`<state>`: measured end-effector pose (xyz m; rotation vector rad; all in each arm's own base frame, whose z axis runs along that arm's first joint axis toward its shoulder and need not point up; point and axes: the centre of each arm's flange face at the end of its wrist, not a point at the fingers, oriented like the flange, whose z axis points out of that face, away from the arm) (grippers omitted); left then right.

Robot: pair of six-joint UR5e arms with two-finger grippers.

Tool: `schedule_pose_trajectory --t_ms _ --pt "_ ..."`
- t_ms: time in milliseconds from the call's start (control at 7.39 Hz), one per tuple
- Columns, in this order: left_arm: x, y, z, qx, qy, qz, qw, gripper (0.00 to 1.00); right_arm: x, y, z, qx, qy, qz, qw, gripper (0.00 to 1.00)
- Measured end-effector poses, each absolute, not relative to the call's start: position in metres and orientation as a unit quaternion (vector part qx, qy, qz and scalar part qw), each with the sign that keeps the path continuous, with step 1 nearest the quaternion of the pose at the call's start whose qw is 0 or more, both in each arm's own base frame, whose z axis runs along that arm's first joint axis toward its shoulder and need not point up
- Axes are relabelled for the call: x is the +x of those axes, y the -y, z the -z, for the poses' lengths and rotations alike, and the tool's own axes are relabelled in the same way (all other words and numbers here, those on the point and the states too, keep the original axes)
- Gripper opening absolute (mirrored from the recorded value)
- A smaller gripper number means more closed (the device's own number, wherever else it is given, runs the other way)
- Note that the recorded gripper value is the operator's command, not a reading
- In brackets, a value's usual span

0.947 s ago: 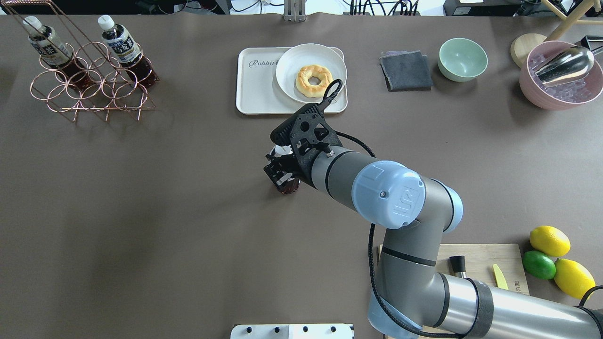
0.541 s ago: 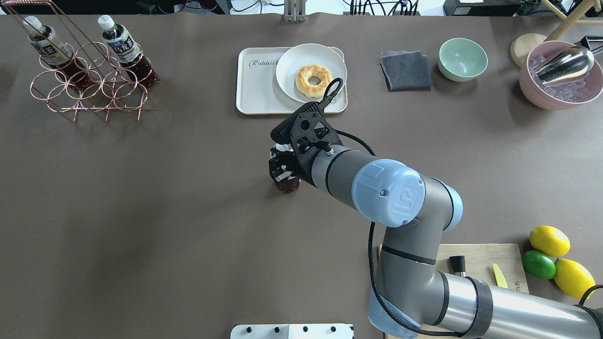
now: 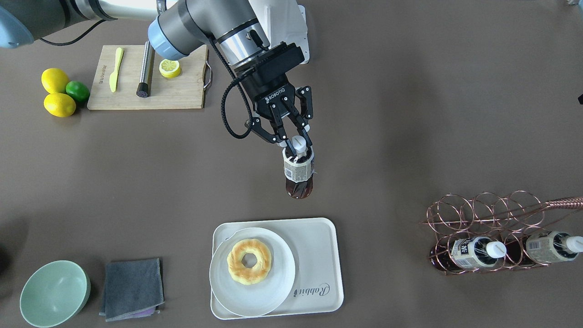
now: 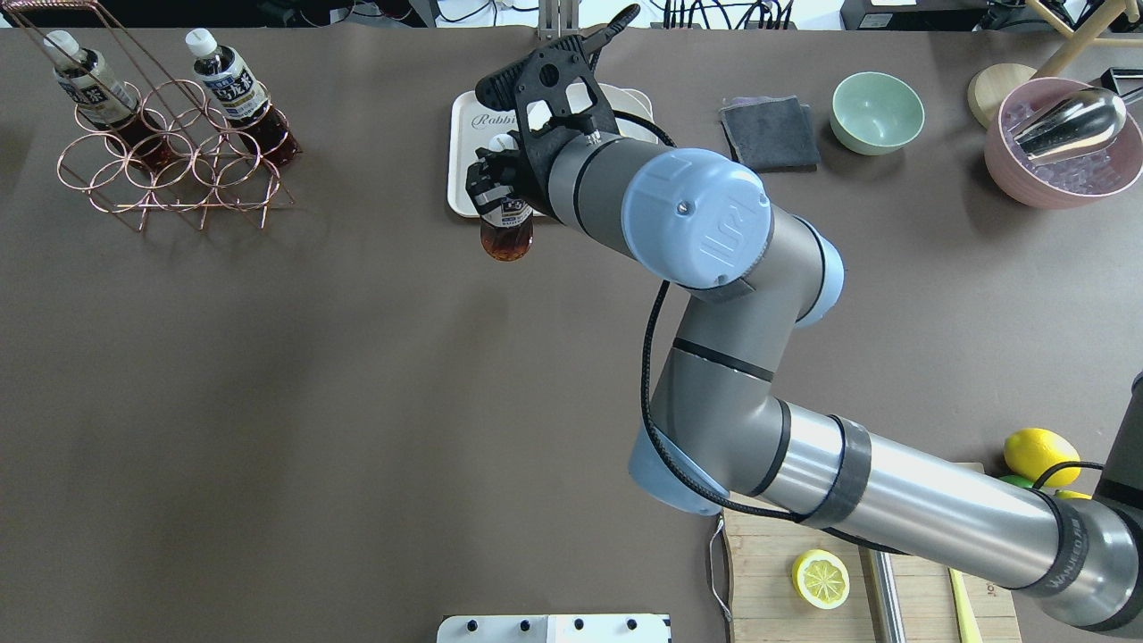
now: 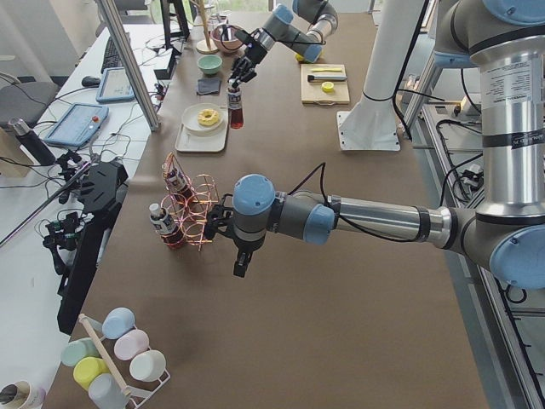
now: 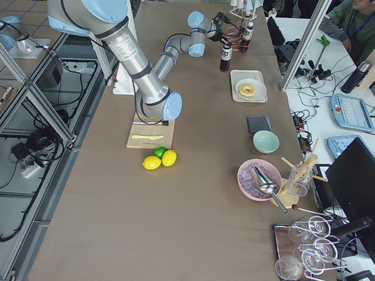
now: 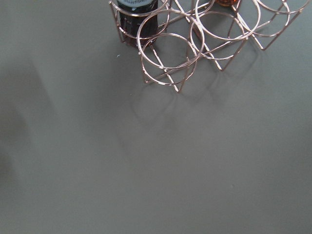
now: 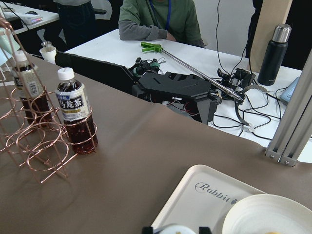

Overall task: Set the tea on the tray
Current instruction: 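Lift the bottle with the right gripper and set it on the tray beside the plate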

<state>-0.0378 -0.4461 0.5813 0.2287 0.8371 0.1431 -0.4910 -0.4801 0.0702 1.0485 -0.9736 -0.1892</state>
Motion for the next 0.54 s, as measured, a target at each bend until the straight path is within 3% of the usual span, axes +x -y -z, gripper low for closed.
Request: schedule_pose_trajectory --t_ms 541 --pt "-0.059 0.439 -0.59 0.093 -0.402 -0.035 0.91 0.98 -0.537 0.576 -0.04 0.457 0.422 0.057 0.781 0.0"
